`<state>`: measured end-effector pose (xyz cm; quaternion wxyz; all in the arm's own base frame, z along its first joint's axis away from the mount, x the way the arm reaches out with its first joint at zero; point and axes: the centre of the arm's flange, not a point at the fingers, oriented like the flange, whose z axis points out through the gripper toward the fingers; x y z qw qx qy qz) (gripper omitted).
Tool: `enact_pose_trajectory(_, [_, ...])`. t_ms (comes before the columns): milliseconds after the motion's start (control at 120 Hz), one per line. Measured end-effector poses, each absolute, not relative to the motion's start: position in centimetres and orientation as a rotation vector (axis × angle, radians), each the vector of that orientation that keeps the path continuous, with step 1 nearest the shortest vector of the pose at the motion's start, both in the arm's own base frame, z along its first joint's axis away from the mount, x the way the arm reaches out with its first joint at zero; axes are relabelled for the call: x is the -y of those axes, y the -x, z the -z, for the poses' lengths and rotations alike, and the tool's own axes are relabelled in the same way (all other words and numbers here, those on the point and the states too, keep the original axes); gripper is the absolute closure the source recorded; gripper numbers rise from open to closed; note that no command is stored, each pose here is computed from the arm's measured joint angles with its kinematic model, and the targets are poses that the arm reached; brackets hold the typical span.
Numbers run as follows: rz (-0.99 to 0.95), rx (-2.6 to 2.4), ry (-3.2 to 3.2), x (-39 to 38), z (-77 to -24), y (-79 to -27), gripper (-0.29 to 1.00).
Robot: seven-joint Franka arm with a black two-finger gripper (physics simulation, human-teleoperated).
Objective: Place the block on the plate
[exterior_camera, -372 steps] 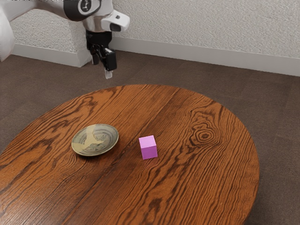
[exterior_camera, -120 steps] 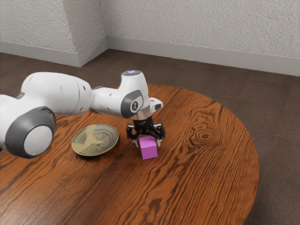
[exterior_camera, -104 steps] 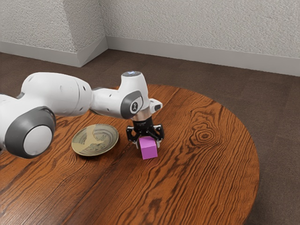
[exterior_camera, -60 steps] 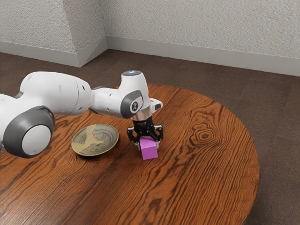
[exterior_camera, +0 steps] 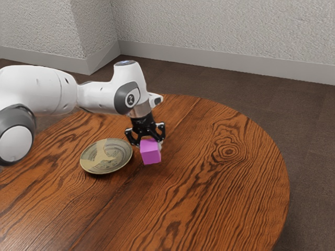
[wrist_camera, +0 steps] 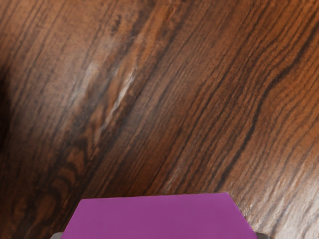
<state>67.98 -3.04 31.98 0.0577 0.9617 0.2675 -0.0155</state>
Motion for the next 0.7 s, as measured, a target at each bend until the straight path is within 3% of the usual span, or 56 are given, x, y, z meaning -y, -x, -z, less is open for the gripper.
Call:
enact_pose_trajectory(333, [0.089, -1.080, -2.809, -9.7, -31.8, -66.9, 0.28])
enact_pose_trajectory(700, [0.197, -1.221, -2.733, -15.8, -27.9, -65.0, 0.28])
